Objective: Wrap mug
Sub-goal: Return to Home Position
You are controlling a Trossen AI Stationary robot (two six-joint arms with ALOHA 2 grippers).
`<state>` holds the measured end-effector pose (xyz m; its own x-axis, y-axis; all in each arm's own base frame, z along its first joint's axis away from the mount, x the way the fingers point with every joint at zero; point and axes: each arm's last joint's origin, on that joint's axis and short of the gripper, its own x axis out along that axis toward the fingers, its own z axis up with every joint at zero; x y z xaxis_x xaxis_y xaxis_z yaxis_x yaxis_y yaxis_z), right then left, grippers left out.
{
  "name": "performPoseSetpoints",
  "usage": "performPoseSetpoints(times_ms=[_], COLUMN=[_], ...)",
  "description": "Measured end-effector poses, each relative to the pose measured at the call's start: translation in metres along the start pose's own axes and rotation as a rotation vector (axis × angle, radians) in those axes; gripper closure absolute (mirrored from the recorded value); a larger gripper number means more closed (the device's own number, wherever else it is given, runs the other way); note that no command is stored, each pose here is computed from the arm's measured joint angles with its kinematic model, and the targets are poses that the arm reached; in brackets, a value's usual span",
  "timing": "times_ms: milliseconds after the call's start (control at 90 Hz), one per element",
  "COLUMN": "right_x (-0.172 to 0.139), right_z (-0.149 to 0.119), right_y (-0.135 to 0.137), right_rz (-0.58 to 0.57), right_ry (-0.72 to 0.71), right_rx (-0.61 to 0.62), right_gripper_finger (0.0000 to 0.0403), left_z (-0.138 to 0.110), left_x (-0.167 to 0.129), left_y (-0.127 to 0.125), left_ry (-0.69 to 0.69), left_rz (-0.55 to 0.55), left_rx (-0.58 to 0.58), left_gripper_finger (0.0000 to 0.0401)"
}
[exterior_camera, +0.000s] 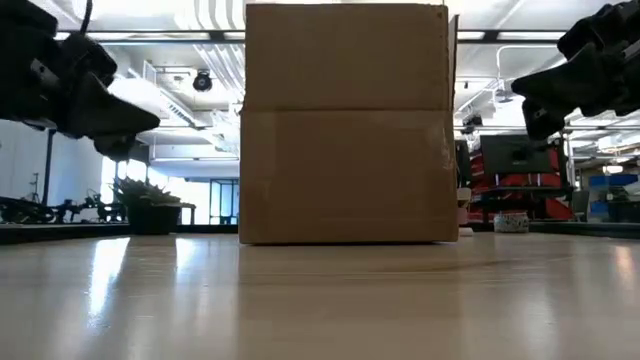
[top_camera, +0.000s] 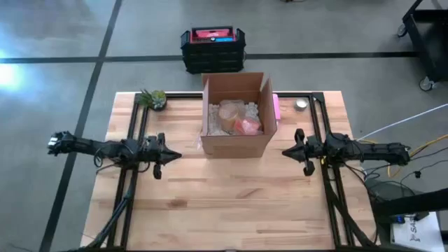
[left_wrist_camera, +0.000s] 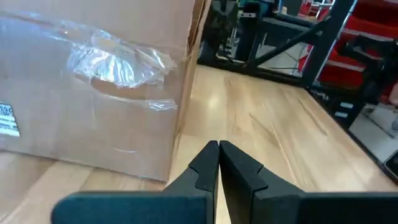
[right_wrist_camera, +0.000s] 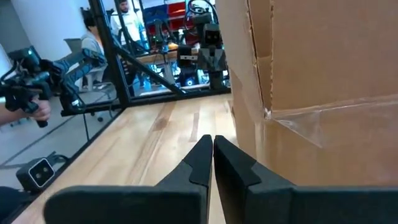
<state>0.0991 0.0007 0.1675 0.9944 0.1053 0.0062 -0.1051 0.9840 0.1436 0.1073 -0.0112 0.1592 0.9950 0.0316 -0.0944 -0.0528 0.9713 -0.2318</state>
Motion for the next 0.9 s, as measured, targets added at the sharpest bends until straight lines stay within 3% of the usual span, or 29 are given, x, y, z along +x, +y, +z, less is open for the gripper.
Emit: performPoseSetpoints(times_ms=[122, 289, 467, 656, 900], right_x=[0.000, 0.002, 0.003, 0.004, 0.003], right_z=[0.000, -0.002, -0.004, -0.005, -0.005], right_y=[0.000, -0.001, -0.001, -0.001, -0.001], right_rz=[0.000, -0.007, -0.015, -0.016, -0.016], right_ry=[0.003, 0.024, 0.053, 0.058, 0.058], right_rx=[0.010, 0.026, -0.025, -0.004, 0.003], right_gripper_finger=[0.0403, 0.0403, 0.0403, 0.0403, 0.0403], left_z=[0.002, 0.003, 0.005, 0.010, 0.011], left_x=[-0.002, -0.002, -0.002, -0.008, -0.012], left_y=[0.001, 0.003, 0.002, 0.002, -0.001], left_ry=[-0.033, -0.039, -0.049, -0.128, -0.146], left_rz=[0.030, 0.097, 0.094, 0.062, -0.032], left_rx=[-0.019, 0.053, -0.005, 0.090, 0.084], left_gripper_finger=[0.0401, 0.0401, 0.0401, 0.0401, 0.0401])
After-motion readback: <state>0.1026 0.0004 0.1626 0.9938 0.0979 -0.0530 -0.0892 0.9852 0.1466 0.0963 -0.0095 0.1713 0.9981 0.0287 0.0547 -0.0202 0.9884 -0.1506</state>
